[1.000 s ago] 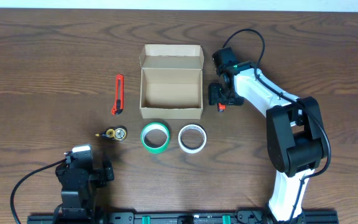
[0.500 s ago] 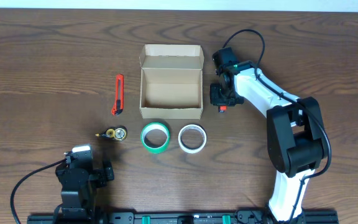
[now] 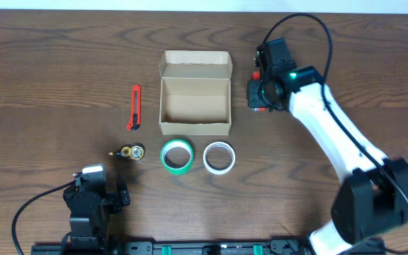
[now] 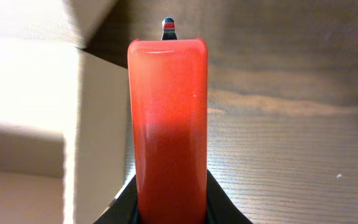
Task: Pack container
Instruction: 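Lift the stapler and lower it into the cardboard box, release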
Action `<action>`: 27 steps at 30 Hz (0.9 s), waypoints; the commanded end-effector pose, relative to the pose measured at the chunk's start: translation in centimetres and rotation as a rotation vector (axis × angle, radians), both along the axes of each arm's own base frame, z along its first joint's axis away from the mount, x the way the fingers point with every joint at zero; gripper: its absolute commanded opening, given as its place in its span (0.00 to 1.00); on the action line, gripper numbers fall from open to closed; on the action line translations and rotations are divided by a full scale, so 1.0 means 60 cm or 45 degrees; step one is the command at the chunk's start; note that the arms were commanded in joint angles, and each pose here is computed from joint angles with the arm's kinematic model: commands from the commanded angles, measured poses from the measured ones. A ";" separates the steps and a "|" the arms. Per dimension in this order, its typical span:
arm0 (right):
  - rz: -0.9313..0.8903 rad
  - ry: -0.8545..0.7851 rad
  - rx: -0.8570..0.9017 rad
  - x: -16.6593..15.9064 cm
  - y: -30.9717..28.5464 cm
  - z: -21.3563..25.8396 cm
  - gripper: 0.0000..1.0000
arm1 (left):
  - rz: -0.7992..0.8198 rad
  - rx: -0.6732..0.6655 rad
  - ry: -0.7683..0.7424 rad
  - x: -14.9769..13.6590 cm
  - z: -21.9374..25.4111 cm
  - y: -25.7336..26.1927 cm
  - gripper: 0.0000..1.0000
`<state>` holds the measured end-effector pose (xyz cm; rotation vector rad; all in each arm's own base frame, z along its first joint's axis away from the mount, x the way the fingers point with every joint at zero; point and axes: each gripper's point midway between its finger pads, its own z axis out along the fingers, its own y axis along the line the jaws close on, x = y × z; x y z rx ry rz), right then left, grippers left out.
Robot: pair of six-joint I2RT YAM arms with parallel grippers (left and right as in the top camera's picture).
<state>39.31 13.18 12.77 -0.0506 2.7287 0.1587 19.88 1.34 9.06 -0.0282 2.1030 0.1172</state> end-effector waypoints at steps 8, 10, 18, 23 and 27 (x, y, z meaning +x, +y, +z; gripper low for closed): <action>0.559 -0.255 0.022 -0.006 0.127 0.062 0.01 | 0.019 0.017 0.009 -0.001 -0.006 0.006 0.95; 0.650 -0.315 0.009 -0.001 0.155 0.064 0.01 | 0.019 0.016 0.009 -0.001 -0.006 0.006 0.96; 0.825 -0.400 0.006 0.003 0.239 0.039 0.01 | 0.019 0.017 0.009 -0.001 -0.006 0.006 0.95; 0.948 -0.317 -0.071 -0.011 0.264 -0.030 0.01 | 0.019 0.017 0.009 -0.001 -0.006 0.006 0.95; 0.988 -0.264 -0.186 -0.012 0.261 -0.080 0.01 | 0.019 0.017 0.009 -0.001 -0.006 0.006 0.95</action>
